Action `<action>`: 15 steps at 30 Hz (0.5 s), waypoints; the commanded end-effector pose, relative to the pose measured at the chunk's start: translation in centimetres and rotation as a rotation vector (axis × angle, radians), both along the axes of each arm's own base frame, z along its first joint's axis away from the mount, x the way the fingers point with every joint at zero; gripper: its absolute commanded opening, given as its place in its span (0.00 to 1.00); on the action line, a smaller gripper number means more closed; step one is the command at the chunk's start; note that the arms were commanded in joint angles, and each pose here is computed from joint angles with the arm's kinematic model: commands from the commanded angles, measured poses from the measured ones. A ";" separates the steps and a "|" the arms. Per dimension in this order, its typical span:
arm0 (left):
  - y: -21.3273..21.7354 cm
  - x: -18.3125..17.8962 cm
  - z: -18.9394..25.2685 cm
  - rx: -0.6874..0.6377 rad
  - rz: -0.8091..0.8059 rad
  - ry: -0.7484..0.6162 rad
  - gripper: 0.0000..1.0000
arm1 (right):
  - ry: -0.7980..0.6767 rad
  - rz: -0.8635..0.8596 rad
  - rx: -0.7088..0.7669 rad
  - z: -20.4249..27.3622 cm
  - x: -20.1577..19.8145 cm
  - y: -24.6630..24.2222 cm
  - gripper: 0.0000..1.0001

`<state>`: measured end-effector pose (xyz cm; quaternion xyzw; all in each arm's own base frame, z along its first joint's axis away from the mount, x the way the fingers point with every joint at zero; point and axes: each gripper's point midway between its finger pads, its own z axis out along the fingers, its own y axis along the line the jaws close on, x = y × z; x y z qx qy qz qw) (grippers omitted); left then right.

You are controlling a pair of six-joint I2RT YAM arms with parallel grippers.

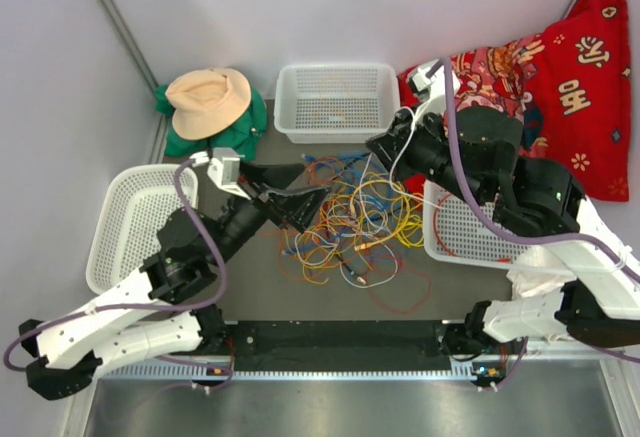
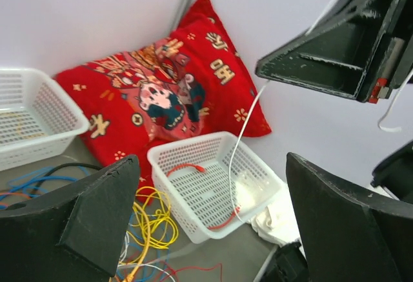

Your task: Untangle the cables

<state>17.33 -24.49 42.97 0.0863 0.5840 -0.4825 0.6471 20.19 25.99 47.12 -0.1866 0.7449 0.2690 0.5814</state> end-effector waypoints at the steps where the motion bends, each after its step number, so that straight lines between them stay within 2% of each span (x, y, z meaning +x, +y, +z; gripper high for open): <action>1: -2.4 -1.2 2.4 -0.046 -0.116 -0.113 0.99 | 0.034 0.053 0.074 0.8 -1.3 0.1 0.00; 12: -6.6 0.0 -0.9 -0.004 -0.167 -0.106 0.97 | 0.110 0.164 0.128 0.4 -3.2 1.9 0.00; 14: -7.7 0.3 -1.2 0.004 -0.176 -0.108 0.82 | 0.123 0.180 0.127 0.0 -3.5 2.1 0.00; 15: -7.8 0.4 -0.9 -0.001 -0.180 -0.114 0.71 | 0.124 0.178 0.126 -0.1 -3.5 2.0 0.00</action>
